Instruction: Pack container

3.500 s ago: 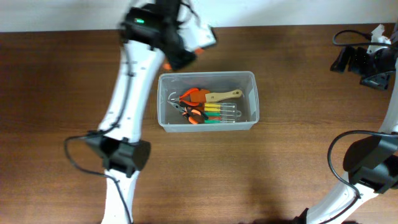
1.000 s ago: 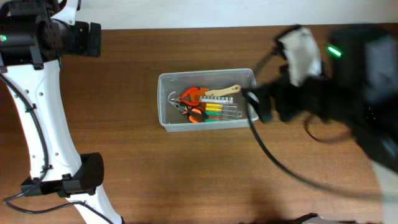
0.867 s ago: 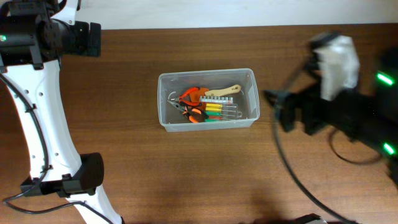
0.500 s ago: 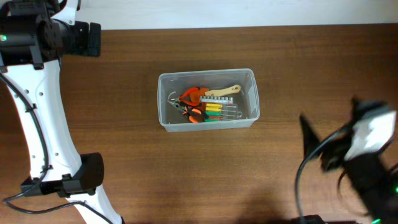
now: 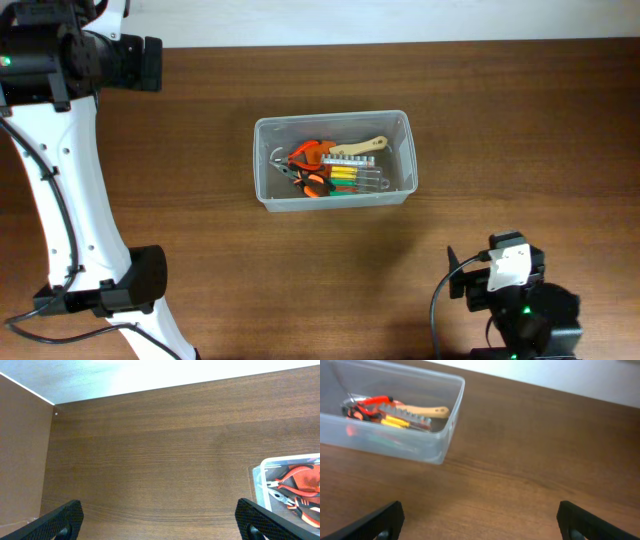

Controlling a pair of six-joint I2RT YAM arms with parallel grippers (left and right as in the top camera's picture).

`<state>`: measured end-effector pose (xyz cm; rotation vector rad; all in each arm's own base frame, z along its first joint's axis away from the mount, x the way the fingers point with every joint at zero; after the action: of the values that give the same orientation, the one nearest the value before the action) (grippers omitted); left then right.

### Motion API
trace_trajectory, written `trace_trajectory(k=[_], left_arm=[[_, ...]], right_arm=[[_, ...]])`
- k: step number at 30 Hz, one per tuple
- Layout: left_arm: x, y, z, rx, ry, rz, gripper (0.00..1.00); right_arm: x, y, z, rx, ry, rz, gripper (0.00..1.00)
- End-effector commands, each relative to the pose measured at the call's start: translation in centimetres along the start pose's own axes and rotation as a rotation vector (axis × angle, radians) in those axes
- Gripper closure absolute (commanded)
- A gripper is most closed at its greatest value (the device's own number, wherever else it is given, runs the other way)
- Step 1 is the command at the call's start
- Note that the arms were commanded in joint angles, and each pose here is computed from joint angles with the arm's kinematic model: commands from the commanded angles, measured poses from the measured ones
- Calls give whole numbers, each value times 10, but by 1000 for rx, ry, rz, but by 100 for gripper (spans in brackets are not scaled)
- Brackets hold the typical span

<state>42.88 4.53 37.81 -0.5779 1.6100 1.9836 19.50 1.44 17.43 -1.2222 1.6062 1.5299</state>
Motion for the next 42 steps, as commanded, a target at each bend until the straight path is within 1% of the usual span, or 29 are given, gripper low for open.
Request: trace_trajectory(k=[1,10,34,38,42], left_arm=[[0,0,2,-6,12,0,1],[0,0,2,-6,12,0,1],[0,1,1,-5,11,-1,1],[-1,8,-2,-1,5,-17,1],[-5,26,-13,15,-15,-58,1]], right_arm=[[21,-11,0,18,3,-3,2],[63,-33,6,14,0,42,1],[62,-32,7,13,0,40,1],[62,-32,7,13,0,40,2],[62,-32,7,13,0,40,1]])
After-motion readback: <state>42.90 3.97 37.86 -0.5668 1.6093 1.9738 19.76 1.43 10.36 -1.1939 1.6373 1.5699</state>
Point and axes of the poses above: each gripper's point midway between its finger pads, its own y axis back along the fingers, its own z axis along the line the jaws close on, x = y × z, the point moved 1 cm from there along y, back along the fingers, and after that the axes turned 1 degree about y, right-handed, at the moved point
